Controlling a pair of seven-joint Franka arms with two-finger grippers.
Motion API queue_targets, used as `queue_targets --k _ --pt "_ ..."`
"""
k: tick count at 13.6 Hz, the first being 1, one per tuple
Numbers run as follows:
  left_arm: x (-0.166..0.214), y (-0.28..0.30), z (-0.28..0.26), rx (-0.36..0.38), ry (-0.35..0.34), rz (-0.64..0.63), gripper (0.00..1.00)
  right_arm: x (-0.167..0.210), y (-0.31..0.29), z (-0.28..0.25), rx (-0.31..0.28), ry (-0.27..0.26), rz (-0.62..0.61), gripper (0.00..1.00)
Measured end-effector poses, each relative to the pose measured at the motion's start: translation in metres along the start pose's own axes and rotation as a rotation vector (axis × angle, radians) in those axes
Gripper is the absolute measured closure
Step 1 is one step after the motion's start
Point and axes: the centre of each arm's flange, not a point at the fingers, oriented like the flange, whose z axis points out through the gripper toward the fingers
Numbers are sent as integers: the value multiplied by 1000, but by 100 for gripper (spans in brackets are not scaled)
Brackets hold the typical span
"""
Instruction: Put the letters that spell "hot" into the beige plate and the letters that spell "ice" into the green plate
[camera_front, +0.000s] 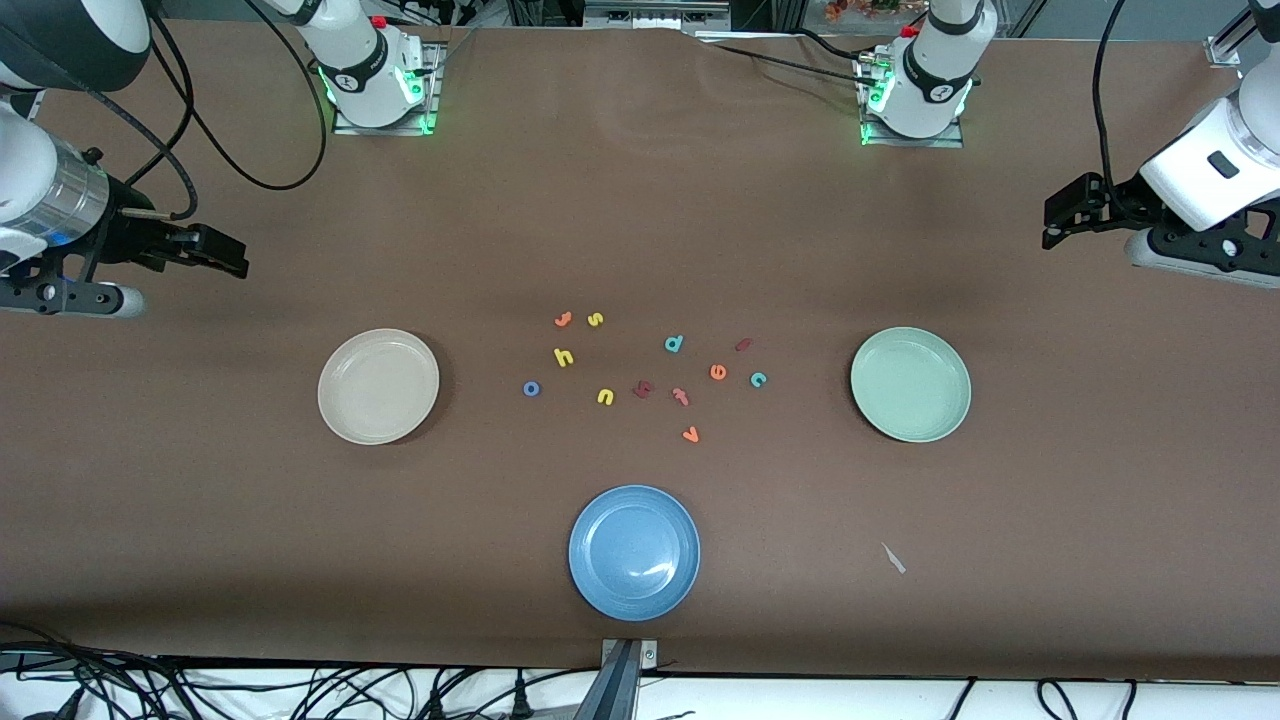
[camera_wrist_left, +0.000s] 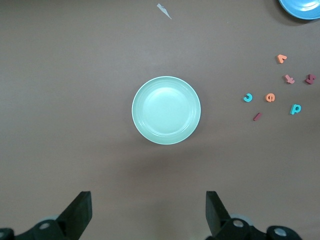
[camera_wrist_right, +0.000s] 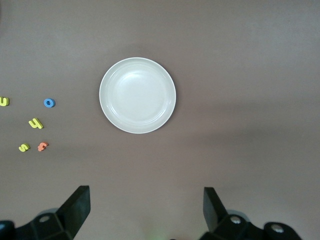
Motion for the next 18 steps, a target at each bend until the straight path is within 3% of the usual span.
queue_targets --k 18 --pt "0 0 0 0 0 0 0 -2 -13 6 -2 -12 -25 0"
